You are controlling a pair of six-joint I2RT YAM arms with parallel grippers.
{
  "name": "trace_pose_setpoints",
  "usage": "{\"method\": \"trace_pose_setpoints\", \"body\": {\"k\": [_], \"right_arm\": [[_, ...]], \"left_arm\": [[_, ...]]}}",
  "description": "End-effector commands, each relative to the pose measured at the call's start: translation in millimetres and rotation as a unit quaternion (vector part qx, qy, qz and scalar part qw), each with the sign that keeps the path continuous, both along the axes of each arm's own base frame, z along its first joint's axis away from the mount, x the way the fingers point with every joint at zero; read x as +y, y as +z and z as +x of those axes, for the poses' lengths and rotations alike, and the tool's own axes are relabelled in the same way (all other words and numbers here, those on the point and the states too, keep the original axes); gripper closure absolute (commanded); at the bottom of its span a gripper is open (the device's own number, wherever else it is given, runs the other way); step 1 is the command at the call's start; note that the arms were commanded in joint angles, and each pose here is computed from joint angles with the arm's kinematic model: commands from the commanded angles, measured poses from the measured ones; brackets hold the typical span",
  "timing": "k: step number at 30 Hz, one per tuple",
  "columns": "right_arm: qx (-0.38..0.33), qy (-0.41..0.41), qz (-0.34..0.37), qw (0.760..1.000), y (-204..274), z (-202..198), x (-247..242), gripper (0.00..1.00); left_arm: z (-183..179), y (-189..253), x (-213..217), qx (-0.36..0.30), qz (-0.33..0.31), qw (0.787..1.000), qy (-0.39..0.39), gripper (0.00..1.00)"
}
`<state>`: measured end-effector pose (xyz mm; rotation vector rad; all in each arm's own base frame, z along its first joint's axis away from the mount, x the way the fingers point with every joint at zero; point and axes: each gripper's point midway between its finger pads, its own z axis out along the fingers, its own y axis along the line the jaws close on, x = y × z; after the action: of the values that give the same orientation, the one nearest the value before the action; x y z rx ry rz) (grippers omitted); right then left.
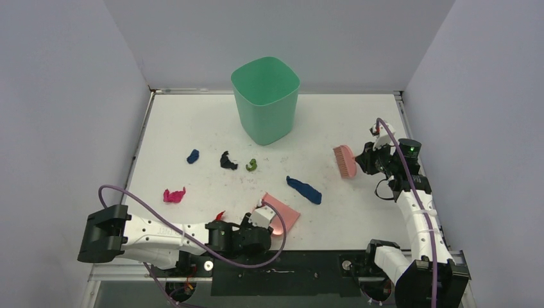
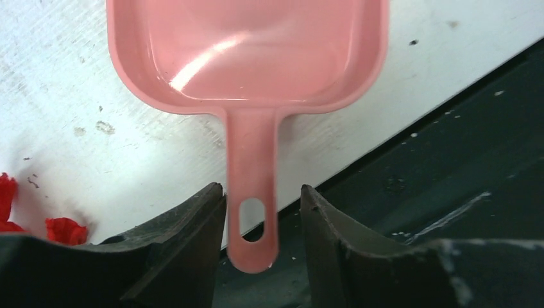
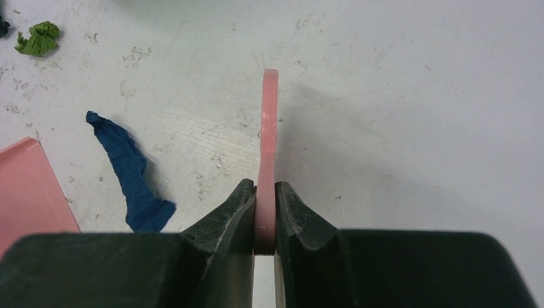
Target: Sweep away the paper scraps from the table
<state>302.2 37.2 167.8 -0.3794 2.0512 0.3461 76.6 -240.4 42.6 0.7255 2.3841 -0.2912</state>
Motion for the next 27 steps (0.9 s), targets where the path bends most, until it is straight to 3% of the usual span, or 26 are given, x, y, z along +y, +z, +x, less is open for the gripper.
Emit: {"method": "trace_pose_setpoints", "body": {"k": [1, 5, 13, 16, 22, 27], "right_arm": [[-0.025, 0.012, -0.001, 1.0, 10, 8, 1, 0.95], [-0.024, 0.011, -0.001, 1.0, 9, 8, 1, 0.95], [-0.018, 0.013, 0.002, 1.0, 6, 8, 1, 0.95], [-0.019, 0.013, 0.002, 1.0, 7, 8, 1, 0.95], [-0.022, 0.013, 0.0, 1.0, 8, 8, 1, 0.95], [-0.036, 0.013, -0.001, 0.999, 18, 8, 1, 0.95]], "left_arm": [[8, 24, -20, -0.044, -0.081, 0.996, 0.02, 0.48], [7, 20, -17, -0.042, -0.096, 0.994, 0.025, 0.43], [7, 6, -11, -0.039, -0.094, 0.994, 0.032, 0.49], [7, 5, -12, -0.04, -0.095, 0.994, 0.034, 0.54], [6, 17, -14, -0.04, -0.111, 0.993, 0.026, 0.77], [8, 43, -3, -0.047, -0.105, 0.993, 0.028, 0.88]]}}
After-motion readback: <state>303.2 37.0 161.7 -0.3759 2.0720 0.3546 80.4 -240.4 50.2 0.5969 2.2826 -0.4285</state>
